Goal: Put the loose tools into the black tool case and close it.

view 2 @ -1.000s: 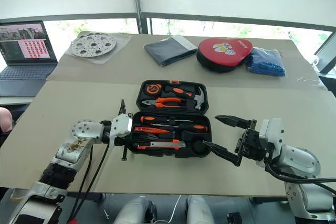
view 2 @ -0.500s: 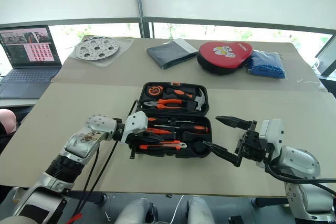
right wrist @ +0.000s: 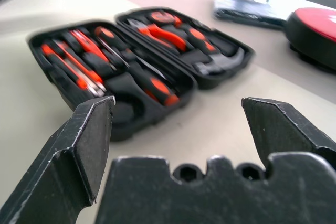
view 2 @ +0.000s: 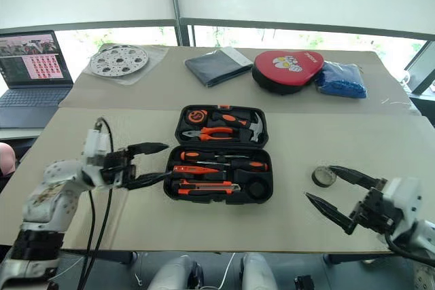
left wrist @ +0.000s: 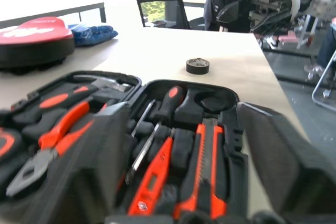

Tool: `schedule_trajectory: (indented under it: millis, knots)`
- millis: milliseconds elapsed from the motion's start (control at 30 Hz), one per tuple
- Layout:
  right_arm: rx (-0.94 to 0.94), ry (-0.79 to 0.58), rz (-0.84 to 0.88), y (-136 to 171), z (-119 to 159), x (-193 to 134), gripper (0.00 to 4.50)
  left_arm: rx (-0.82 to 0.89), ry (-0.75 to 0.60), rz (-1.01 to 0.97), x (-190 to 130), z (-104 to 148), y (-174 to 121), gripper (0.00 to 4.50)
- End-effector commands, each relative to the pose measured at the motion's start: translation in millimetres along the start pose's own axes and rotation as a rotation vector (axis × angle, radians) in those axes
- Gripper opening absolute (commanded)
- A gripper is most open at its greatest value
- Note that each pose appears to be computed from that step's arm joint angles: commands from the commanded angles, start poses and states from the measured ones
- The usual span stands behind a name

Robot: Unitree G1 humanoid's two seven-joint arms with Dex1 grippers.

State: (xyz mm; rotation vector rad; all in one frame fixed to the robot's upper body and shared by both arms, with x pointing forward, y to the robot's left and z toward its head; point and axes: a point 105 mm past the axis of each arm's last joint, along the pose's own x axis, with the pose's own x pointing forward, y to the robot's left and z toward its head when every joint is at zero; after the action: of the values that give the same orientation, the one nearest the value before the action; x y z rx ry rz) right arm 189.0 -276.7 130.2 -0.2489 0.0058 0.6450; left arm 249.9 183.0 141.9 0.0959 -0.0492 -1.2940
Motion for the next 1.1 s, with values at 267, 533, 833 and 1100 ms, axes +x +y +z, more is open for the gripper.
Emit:
schedule_trajectory:
  millis: [267,533,833,1100]
  knots:
    - [-0.153,0.364,-0.019,-27.7,-14.5,14.7,4.50,0.014,-0.056,-0.070,-8.9,11.6,-17.9,4.39]
    - [-0.171,0.545,0.139,-43.2,-14.7,55.7,4.50,0.048,-0.028,-0.109,12.1,5.5,-21.9,4.39]
    - [-0.187,0.725,0.104,-68.6,-37.5,57.3,1.65,0.136,-0.032,-0.136,21.6,10.5,-24.3,4.50]
    - [-0.205,0.403,0.398,-29.8,12.9,90.8,0.05,0.142,-0.035,-0.146,14.3,3.0,-24.8,4.50]
